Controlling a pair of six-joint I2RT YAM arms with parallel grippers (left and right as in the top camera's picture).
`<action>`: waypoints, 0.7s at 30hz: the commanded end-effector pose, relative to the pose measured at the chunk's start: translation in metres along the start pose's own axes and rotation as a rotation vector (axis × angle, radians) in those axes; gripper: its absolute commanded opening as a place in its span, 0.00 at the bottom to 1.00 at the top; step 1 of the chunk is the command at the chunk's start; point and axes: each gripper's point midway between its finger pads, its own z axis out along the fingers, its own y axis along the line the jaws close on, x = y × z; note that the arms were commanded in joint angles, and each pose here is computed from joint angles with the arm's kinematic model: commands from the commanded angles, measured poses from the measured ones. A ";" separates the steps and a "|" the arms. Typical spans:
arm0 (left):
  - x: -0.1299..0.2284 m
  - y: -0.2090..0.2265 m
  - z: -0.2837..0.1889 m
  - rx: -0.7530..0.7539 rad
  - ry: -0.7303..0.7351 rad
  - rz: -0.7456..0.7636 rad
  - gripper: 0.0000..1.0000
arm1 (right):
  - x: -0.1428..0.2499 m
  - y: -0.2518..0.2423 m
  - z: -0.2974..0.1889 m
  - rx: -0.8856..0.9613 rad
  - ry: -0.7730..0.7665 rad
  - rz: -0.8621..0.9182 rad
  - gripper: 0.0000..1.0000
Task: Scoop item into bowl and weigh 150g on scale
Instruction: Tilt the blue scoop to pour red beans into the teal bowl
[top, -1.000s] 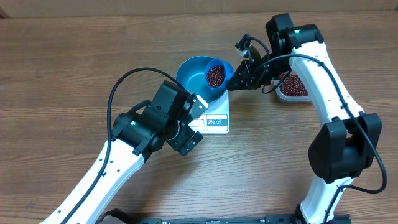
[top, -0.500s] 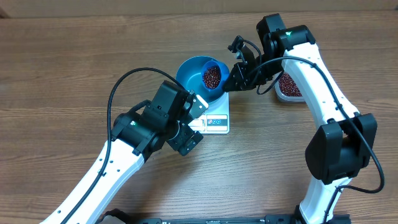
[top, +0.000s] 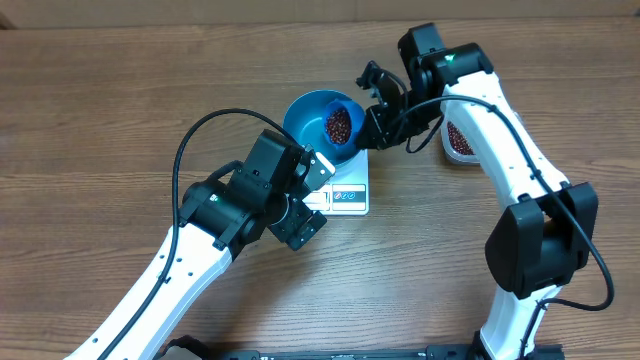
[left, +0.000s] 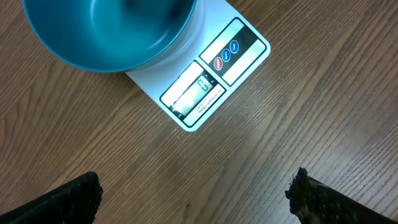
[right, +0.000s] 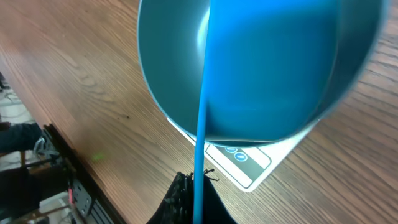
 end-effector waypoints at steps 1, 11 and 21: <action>0.001 -0.002 0.001 0.016 -0.005 0.013 0.99 | -0.009 0.011 0.000 0.011 -0.019 -0.050 0.04; 0.001 -0.002 0.001 0.016 -0.005 0.013 0.99 | -0.006 0.001 0.004 0.120 0.007 -0.056 0.04; 0.001 -0.002 0.001 0.016 -0.005 0.013 1.00 | -0.010 -0.007 0.005 0.199 0.003 -0.074 0.04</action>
